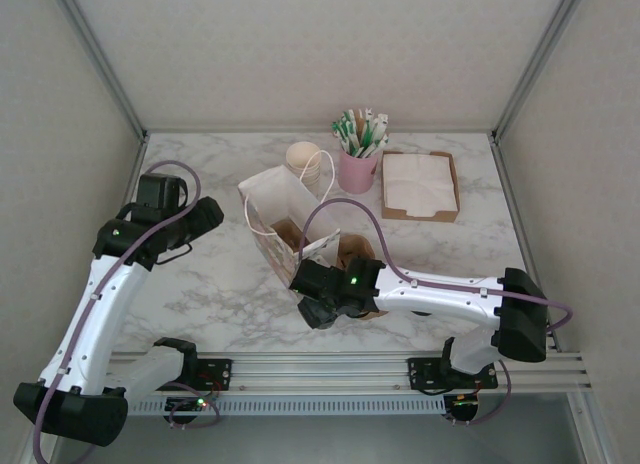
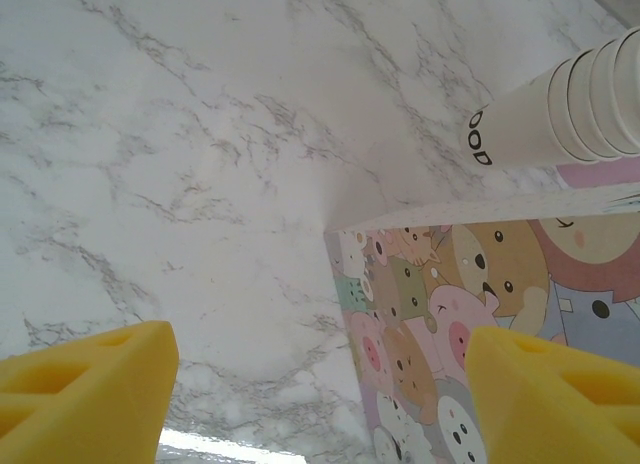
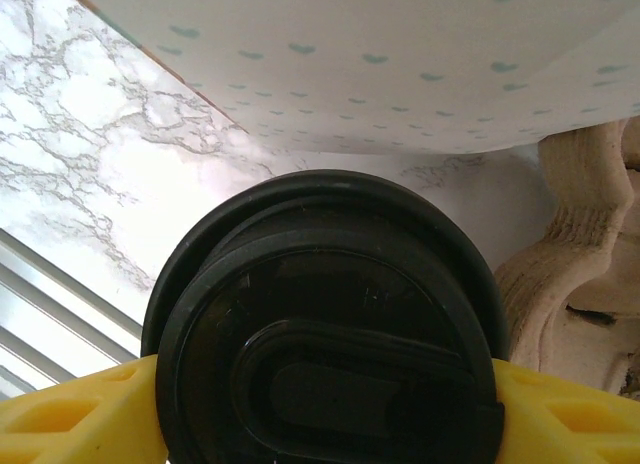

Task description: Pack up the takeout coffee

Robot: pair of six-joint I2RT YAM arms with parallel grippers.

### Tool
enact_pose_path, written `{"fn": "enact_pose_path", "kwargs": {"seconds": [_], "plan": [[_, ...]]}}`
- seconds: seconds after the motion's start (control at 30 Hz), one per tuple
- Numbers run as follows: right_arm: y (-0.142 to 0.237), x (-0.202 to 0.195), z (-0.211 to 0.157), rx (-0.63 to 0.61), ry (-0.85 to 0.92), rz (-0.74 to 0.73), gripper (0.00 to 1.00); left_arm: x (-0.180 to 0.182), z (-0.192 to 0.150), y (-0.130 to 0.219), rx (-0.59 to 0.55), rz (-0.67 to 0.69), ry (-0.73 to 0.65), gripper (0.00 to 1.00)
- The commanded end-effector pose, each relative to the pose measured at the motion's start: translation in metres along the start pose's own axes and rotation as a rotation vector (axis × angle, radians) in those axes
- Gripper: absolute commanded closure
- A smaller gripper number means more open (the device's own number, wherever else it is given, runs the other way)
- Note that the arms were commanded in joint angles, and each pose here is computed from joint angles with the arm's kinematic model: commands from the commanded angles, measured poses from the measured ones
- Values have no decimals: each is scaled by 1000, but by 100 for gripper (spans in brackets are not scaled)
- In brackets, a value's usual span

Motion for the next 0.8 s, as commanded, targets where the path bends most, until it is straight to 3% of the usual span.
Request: {"fn": "enact_pose_path", "kwargs": {"seconds": [0.0, 0.37, 0.77], "plan": [[-12, -5, -10, 39, -3, -50, 29, 3, -1, -1, 2, 3, 22, 24], [32, -8, 4, -45, -5, -33, 34, 4, 4, -3, -15, 21, 18, 24], [140, -13, 18, -200, 13, 93, 35, 1, 33, -20, -91, 114, 20, 25]]}}
Point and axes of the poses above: each hand's point on the last joint's axis, 136 mm out from that joint toward the fingers, its own y axis back along the fingers, its own x axis along the line the jaws close on, z = x × y, the point moved 2 cm from there along y, back along the fingers, and after that the axes turned 7 degrees about y, right-handed, at the moved point
